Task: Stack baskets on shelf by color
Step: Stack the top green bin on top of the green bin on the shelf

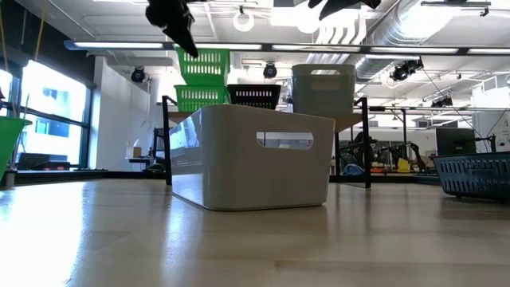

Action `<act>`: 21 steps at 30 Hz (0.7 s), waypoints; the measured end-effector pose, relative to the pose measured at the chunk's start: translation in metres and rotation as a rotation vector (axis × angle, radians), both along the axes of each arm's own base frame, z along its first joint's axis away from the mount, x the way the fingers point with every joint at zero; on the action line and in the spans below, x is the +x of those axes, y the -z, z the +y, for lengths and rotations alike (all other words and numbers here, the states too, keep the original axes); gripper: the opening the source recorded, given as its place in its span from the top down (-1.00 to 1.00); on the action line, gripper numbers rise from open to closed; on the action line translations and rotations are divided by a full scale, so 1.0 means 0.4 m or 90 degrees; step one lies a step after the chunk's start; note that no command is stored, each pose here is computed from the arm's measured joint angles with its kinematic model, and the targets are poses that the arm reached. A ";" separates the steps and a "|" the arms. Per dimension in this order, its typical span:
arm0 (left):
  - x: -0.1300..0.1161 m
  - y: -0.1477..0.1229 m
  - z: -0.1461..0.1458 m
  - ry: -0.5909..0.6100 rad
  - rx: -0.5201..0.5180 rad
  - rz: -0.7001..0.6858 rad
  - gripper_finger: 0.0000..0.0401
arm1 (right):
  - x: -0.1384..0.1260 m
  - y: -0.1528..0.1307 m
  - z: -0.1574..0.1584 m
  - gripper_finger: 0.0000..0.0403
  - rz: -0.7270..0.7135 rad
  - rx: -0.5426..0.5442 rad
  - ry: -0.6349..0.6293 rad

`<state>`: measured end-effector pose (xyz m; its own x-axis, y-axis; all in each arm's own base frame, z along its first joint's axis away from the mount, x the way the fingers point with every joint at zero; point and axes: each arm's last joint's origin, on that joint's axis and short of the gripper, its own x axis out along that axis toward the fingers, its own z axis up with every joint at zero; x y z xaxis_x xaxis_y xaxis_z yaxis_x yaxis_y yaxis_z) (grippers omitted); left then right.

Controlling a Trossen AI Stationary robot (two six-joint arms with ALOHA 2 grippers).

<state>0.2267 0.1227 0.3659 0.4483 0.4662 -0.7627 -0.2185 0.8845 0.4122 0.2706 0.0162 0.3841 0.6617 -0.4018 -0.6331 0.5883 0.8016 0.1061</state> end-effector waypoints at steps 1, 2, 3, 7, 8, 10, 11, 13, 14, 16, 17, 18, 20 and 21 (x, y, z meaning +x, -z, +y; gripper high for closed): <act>0.002 0.005 0.006 -0.001 0.000 0.007 0.99 | -0.003 -0.001 -0.002 0.25 0.003 -0.003 -0.001; 0.004 0.008 0.011 -0.001 0.000 0.010 0.99 | -0.005 -0.003 -0.006 0.25 0.004 -0.005 0.000; 0.006 0.010 0.014 0.000 -0.002 0.010 0.99 | -0.007 -0.005 -0.009 0.25 0.003 -0.008 -0.001; 0.013 0.022 0.028 -0.004 -0.013 0.019 0.99 | -0.021 -0.016 -0.016 0.25 0.001 -0.018 -0.009; 0.014 0.024 0.030 -0.002 -0.014 0.020 0.99 | -0.024 -0.018 -0.016 0.25 0.001 -0.019 -0.010; 0.017 0.028 0.031 0.001 -0.015 0.026 0.99 | -0.029 -0.022 -0.017 0.25 0.000 -0.026 -0.013; 0.017 0.030 0.033 0.002 -0.016 0.031 0.99 | -0.033 -0.024 -0.017 0.25 0.001 -0.029 -0.015; 0.019 0.032 0.035 0.007 -0.014 0.036 0.99 | -0.040 -0.030 -0.018 0.25 -0.004 -0.030 -0.016; 0.022 0.035 0.036 0.008 -0.016 0.038 0.99 | -0.043 -0.031 -0.018 0.25 -0.005 -0.030 -0.016; 0.025 0.043 0.043 0.005 -0.021 0.046 0.99 | -0.048 -0.035 -0.019 0.25 -0.008 -0.030 -0.016; 0.026 0.046 0.047 0.004 -0.021 0.050 0.99 | -0.051 -0.037 -0.019 0.25 -0.010 -0.031 -0.014; 0.028 0.049 0.049 0.005 -0.021 0.053 0.99 | -0.054 -0.040 -0.020 0.25 -0.013 -0.031 -0.014; 0.031 0.055 0.056 0.006 -0.023 0.061 0.97 | -0.060 -0.045 -0.020 0.25 -0.018 -0.032 -0.013; 0.033 0.059 0.059 0.005 -0.021 0.068 0.96 | -0.062 -0.046 -0.021 0.25 -0.019 -0.033 -0.013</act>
<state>0.2398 0.1464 0.3423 0.3675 0.4373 -0.8208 -0.1688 0.8993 0.4035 0.2458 0.0080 0.4024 0.6887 -0.4199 -0.5910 0.5688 0.8184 0.0813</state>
